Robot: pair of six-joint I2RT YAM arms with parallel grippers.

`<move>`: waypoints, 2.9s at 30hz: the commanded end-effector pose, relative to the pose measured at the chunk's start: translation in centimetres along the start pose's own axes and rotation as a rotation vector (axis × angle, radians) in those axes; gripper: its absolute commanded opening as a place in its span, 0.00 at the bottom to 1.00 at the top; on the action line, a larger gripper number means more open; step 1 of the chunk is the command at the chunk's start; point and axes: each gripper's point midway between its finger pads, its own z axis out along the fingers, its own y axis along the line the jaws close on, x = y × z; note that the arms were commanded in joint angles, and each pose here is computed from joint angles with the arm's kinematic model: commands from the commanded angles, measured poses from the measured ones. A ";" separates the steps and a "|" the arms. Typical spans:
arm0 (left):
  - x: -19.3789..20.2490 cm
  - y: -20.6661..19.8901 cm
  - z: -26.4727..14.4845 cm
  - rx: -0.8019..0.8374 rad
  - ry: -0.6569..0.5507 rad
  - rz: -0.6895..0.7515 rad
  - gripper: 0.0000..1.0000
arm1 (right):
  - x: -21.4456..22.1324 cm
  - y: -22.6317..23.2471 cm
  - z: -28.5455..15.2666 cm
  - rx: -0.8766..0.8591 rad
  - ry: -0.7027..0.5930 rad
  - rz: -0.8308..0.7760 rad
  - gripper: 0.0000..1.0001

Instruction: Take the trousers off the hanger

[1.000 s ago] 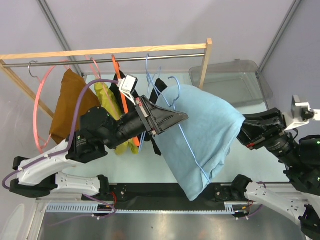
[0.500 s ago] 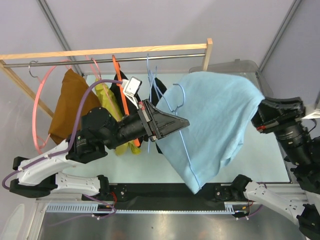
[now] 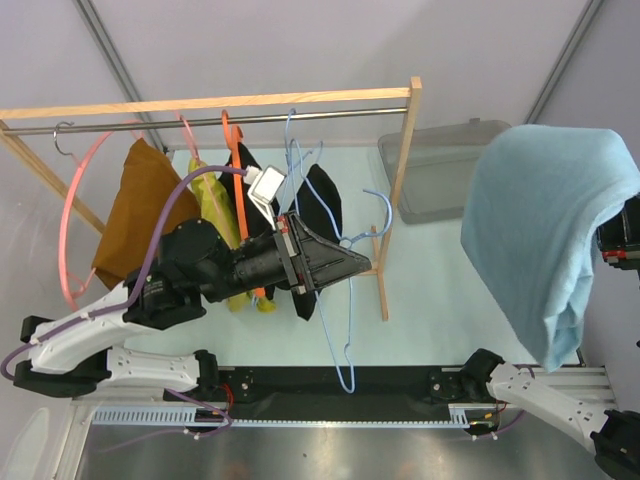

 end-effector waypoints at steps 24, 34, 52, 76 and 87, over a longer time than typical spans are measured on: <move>1.1 -8.4 -3.3 0.401 0.149 -0.007 0.00 | 11.2 -14.9 2.1 0.693 0.200 -0.617 0.00; 1.4 -10.8 -5.2 0.519 0.202 0.058 0.00 | 10.0 -20.5 5.6 0.802 0.194 -0.746 0.00; 4.6 -8.2 -2.9 0.490 0.334 0.236 0.00 | 16.6 -39.6 13.4 0.941 0.288 -0.795 0.00; 4.6 -6.4 -0.3 0.394 0.327 0.216 0.00 | 44.4 -52.2 9.7 1.002 0.972 -0.465 0.73; 3.6 -8.1 -0.2 0.436 0.271 0.019 0.00 | 35.2 -37.2 1.1 1.025 1.056 -0.248 0.91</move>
